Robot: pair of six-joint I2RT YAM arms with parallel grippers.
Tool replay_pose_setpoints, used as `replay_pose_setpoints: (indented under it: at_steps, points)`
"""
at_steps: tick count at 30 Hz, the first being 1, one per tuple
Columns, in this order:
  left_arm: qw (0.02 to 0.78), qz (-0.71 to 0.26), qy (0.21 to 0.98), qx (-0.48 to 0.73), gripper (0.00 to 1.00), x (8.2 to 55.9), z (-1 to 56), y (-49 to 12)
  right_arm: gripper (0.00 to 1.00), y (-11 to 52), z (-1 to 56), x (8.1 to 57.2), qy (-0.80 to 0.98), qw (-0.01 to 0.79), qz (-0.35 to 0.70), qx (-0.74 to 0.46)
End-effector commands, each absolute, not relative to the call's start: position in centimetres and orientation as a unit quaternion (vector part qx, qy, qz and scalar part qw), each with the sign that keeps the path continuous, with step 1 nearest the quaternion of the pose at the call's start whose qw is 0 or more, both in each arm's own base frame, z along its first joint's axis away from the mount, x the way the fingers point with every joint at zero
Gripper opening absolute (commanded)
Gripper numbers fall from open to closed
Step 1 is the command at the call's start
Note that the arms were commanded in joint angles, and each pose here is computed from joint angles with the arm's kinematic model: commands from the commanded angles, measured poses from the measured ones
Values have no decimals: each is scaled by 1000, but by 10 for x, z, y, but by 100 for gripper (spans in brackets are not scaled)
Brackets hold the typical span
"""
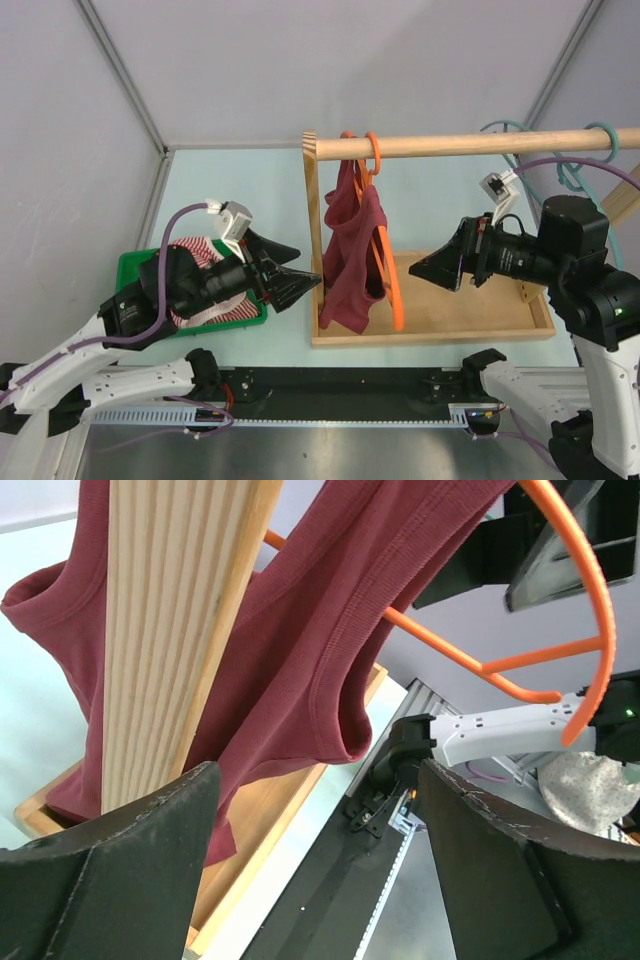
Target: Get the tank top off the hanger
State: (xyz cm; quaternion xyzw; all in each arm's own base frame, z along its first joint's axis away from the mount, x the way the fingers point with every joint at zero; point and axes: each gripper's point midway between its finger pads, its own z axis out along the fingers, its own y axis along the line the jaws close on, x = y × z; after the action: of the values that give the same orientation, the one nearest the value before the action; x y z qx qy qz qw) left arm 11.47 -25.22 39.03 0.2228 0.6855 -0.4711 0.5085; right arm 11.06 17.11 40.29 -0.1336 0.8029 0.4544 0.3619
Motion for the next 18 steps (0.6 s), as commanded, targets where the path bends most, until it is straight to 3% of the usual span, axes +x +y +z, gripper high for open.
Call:
replay_pose_setpoints:
  at_steps: [1, 7, 18]
  points:
    - [522, -463, 683, 217, 86, 120, 392, -252, 100, 181, 456, 109, 725, 434, 518, -134]
    - [521, -467, 679, 220, 86, 118, 395, -253, 94, 193, 485, 103, 700, 407, 573, -127]
    - [514, -473, 680, 223, 86, 117, 391, -257, 95, 224, 481, 102, 738, 370, 550, -130]
